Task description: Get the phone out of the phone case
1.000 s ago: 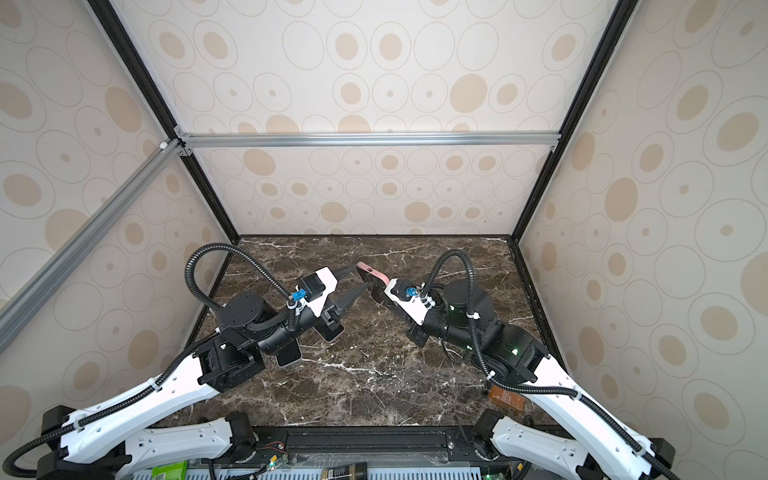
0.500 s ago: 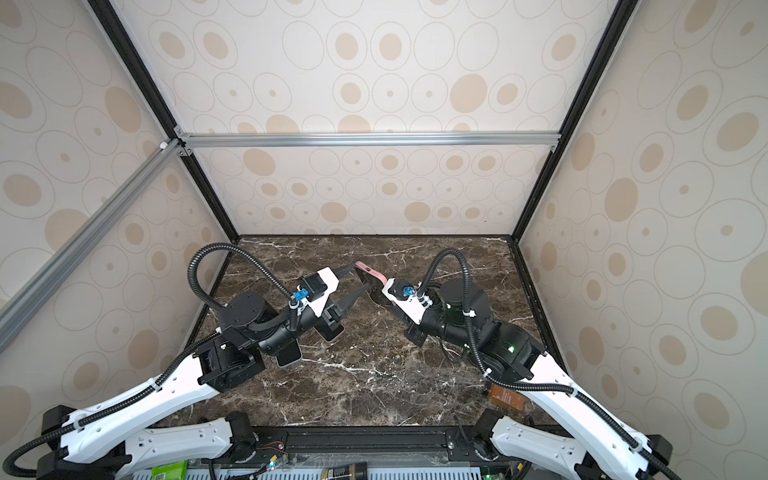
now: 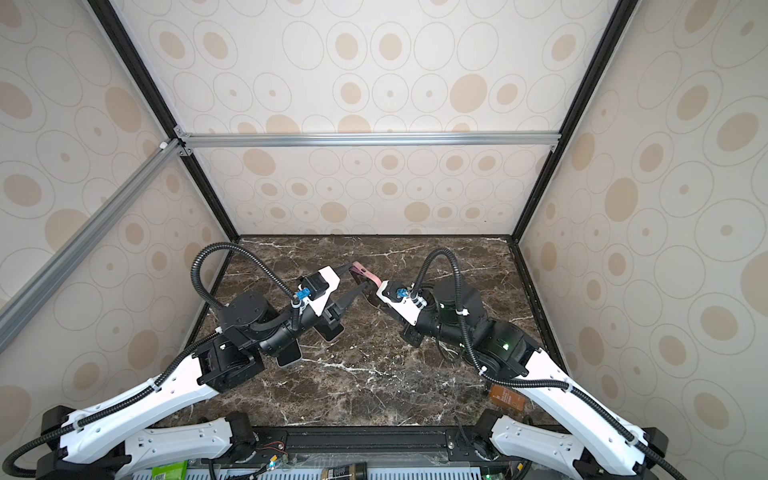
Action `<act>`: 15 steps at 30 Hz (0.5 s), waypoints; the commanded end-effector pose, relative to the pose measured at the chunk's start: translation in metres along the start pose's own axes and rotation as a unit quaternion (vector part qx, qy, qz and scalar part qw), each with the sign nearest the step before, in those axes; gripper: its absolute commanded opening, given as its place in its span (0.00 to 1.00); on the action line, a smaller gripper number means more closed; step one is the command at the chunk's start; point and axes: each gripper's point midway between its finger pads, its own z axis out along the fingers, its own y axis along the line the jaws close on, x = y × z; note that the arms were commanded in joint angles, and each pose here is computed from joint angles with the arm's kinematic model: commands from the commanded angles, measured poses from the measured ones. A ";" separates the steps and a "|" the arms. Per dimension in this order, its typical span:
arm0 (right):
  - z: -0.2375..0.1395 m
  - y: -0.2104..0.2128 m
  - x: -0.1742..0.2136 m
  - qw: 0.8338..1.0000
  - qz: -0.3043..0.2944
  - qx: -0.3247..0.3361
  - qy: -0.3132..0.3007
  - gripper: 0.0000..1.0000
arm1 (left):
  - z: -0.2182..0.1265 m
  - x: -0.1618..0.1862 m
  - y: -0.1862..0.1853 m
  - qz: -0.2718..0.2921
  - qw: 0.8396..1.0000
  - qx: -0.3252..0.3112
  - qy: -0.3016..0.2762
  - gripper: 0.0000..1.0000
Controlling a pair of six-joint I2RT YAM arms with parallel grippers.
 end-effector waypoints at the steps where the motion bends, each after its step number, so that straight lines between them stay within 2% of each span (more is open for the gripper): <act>1: -0.010 0.019 -0.030 0.996 -0.043 -0.043 -0.058 0.00 | 0.000 -0.003 -0.004 0.009 1.000 0.009 -0.004 0.45; 8: -0.019 0.022 -0.038 0.995 -0.043 -0.054 -0.066 0.00 | -0.006 -0.002 -0.018 0.014 0.998 0.057 0.001 0.44; 15: -0.023 0.024 -0.043 0.995 -0.047 -0.064 -0.066 0.00 | -0.009 0.010 -0.031 0.027 0.990 0.127 0.049 0.42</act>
